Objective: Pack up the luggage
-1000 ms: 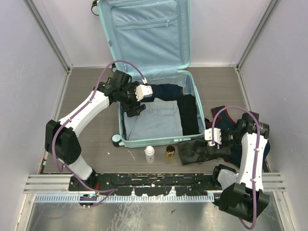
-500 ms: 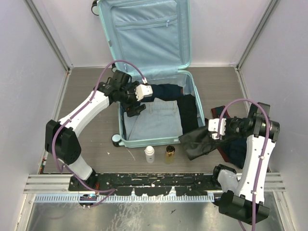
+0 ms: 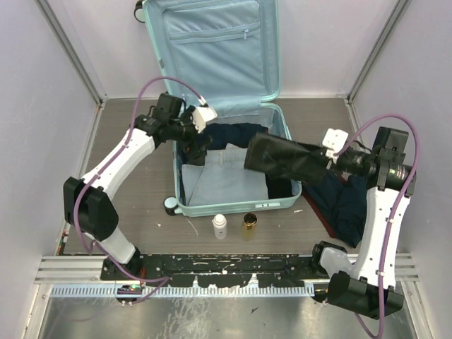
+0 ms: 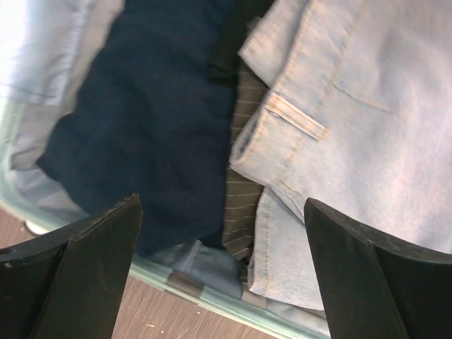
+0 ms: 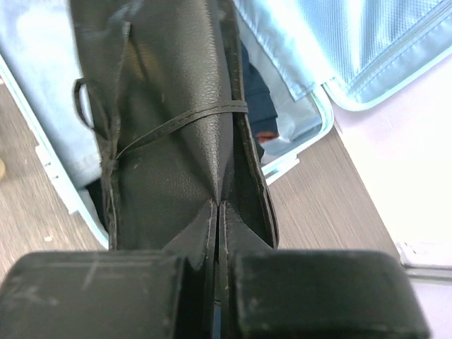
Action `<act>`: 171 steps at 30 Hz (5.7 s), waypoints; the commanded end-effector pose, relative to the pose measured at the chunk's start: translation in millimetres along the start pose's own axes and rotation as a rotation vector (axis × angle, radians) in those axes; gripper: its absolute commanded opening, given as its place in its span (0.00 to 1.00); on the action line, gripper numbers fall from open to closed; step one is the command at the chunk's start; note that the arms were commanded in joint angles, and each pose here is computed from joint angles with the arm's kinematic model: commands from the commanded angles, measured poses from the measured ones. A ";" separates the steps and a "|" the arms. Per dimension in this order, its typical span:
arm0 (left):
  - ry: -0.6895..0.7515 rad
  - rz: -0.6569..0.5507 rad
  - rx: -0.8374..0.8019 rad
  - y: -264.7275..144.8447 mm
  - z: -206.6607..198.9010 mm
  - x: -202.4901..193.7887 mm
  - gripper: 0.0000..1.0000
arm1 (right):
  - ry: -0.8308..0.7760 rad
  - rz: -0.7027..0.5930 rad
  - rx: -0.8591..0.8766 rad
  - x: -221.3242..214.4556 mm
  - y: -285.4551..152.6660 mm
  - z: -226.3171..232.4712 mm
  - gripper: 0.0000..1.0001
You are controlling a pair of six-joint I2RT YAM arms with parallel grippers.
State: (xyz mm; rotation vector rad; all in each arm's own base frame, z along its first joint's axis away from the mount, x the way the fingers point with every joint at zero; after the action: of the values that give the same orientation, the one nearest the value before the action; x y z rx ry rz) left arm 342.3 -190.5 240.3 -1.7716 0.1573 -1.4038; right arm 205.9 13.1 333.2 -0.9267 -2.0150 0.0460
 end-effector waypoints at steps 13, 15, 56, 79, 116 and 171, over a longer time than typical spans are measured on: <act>-0.223 -0.225 0.073 -33.3 35.4 51.7 0.98 | -0.048 -0.108 0.108 3.5 115.0 -78.1 0.01; -0.234 -0.227 0.076 -33.0 35.8 50.7 0.98 | -0.089 -0.094 0.141 -3.5 132.7 -90.0 0.01; -0.222 -0.197 0.023 -59.8 16.2 -0.4 0.98 | -0.192 -0.009 0.153 -58.8 272.2 -159.9 0.99; 0.042 -0.176 -0.242 -90.0 -108.9 -38.0 0.98 | 0.183 -0.304 0.234 60.0 70.3 53.2 1.00; 0.071 -0.104 -0.168 -70.8 -83.8 -25.5 0.99 | 0.058 -0.378 0.621 -16.5 141.9 218.4 0.93; -0.055 -0.144 -0.165 -52.8 -71.1 -23.6 0.98 | 0.922 0.682 0.238 -53.9 159.2 6.2 0.01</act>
State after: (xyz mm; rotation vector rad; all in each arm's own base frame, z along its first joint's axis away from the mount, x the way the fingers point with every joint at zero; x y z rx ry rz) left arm 258.1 -179.8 251.7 -1.9550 0.1579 -1.4276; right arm 303.8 92.5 215.5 -1.1582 -0.8085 0.2338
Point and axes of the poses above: each gripper's point midway between its finger pads, its own y axis out along the fingers, its own z axis along the line the jaws close on, x = y × z, the point moved 6 cm from there along -y, back along the fingers, and after that the axes turned 10 degrees about -y, right-handed, at the moved point
